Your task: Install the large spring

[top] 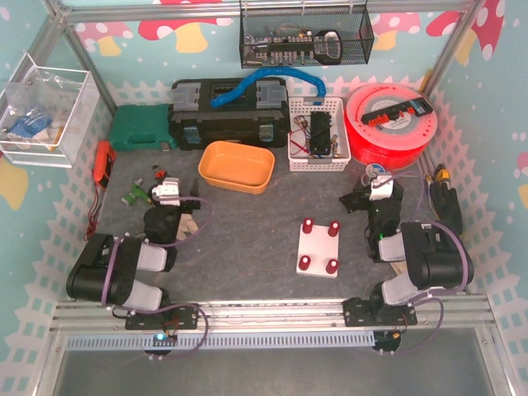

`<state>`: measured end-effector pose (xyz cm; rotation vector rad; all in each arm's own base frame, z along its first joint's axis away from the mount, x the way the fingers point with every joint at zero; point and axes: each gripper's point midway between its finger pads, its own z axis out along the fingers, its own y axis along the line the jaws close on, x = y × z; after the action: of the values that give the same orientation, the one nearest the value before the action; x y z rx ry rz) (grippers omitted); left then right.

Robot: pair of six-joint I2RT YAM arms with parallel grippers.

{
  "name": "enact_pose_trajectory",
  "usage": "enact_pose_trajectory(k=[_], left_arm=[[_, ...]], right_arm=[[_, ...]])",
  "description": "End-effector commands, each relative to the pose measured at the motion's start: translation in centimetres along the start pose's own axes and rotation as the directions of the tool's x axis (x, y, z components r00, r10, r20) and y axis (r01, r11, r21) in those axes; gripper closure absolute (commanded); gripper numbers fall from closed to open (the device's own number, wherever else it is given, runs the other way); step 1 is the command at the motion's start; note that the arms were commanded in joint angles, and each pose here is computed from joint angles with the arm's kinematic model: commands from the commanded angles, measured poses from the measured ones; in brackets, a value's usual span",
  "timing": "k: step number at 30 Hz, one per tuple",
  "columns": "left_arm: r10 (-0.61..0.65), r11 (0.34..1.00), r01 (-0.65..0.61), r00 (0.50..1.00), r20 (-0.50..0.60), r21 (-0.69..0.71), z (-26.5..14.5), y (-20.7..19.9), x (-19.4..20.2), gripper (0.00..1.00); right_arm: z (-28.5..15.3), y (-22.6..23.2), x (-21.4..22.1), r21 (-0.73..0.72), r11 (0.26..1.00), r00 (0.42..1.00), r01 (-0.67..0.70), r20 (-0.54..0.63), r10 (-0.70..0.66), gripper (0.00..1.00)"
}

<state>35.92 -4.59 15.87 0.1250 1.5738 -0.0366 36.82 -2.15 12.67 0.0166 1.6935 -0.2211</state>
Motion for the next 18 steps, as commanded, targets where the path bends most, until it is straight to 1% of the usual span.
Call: enact_pose_trajectory(k=[1, 2, 3, 5, 7, 18], left_arm=[[-0.037, 0.999, 0.036, 0.996, 0.075, 0.017, -0.2, 0.7, -0.5, 0.01], [-0.047, 0.999, 0.047, 0.997, 0.068, 0.000, -0.2, 1.0, -0.4, 0.01], [-0.048, 0.999, 0.048, 0.998, 0.033, 0.009, 0.1, 0.9, 0.1, 0.01], [-0.048, 0.999, 0.047, 0.997, 0.054, 0.003, 0.1, 1.0, -0.1, 0.01], [-0.054, 0.998, 0.054, 0.998, 0.019, 0.015, 0.6, 0.9, 0.3, 0.01], [-0.071, 0.997, 0.071, 0.997, 0.017, 0.008, 0.8, 1.4, 0.3, 0.01]], right_arm=[[-0.1, -0.1, -0.8, 0.000, 1.000, 0.999, 0.002, 0.036, -0.002, 0.01], [-0.1, -0.1, -0.8, 0.001, 1.000, 0.999, 0.003, 0.035, -0.003, 0.01], [-0.1, -0.1, -0.8, 0.001, 1.000, 0.999, 0.003, 0.035, -0.003, 0.01], [-0.1, -0.1, -0.8, 0.001, 1.000, 0.999, 0.003, 0.035, -0.003, 0.01], [-0.1, -0.1, -0.8, 0.002, 1.000, 0.999, 0.002, 0.035, -0.002, 0.01], [-0.1, -0.1, -0.8, 0.001, 1.000, 0.999, 0.002, 0.034, -0.002, 0.01]])
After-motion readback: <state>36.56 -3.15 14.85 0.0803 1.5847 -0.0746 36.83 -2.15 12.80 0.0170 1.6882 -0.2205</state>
